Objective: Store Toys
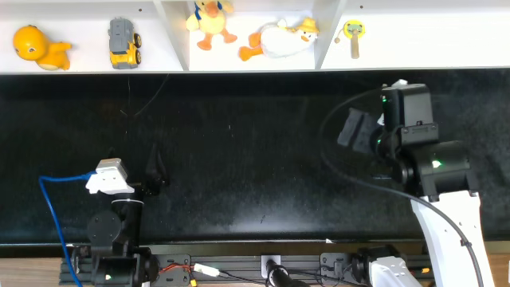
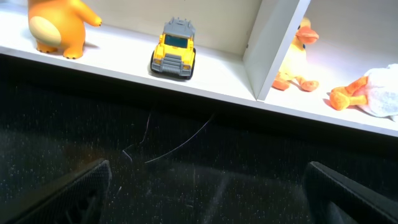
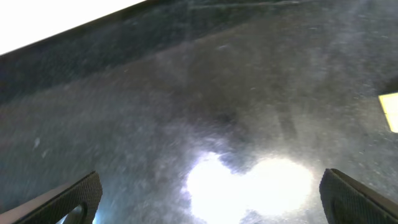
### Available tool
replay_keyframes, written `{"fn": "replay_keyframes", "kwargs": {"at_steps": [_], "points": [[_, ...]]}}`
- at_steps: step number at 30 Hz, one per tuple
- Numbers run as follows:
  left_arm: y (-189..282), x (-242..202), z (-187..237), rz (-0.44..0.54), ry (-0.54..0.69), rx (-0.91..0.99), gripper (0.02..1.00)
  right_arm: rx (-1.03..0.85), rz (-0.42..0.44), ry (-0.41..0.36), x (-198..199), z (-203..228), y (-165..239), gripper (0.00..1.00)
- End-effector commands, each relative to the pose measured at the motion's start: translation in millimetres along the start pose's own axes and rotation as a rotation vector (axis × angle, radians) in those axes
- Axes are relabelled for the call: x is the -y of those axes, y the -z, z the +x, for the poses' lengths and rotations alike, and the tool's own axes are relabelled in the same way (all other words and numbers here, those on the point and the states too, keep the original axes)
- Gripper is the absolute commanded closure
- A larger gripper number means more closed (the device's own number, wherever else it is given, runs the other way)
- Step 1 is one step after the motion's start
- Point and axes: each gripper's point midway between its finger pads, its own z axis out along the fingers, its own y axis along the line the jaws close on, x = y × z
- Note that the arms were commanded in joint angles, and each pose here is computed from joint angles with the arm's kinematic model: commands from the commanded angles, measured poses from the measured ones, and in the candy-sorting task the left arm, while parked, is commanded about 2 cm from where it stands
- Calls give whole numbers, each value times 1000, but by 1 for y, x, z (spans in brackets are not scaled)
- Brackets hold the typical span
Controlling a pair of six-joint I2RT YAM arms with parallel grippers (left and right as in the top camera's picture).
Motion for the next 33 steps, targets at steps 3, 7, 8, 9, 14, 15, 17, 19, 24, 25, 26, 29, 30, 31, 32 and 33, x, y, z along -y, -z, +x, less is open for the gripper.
{"fn": "replay_keyframes", "kwargs": {"at_steps": [3,7,8,9,14,15,17,19,24,25,26,29,30,31,32,33], "points": [[0,-1,1,2,8,6,20,6,-2,-70,10,-7,0,5],[0,-1,1,2,8,6,20,51,-19,-72,6,-18,1,5],[0,-1,1,2,8,6,20,61,-1,-67,9,-19,1,7],[0,-1,1,2,8,6,20,79,46,-69,17,-23,0,5],[0,-1,1,2,8,6,20,96,209,-122,59,-33,-6,7],[0,-1,1,2,8,6,20,73,205,-139,65,-33,-10,7],[0,-1,1,2,8,6,20,35,201,-182,78,-33,-18,5],[0,-1,1,1,8,6,20,12,217,-237,96,-33,-23,3],[0,-1,1,2,8,6,20,-36,248,-287,134,-34,-36,5],[0,-1,1,2,8,6,20,-47,265,-289,143,-33,-38,5],[0,-1,1,2,8,6,20,-58,279,-297,151,-32,-40,5],[0,-1,1,2,8,6,20,-82,312,-336,169,-29,-45,5],[0,-1,1,2,8,6,20,-90,320,-343,174,-28,-48,5],[0,-1,1,2,8,6,20,-98,331,-350,179,-27,-50,5],[0,-1,1,2,8,6,20,-109,340,-347,184,-26,-51,5],[0,-1,1,2,8,6,20,-121,354,-346,190,-24,-52,3]]}}
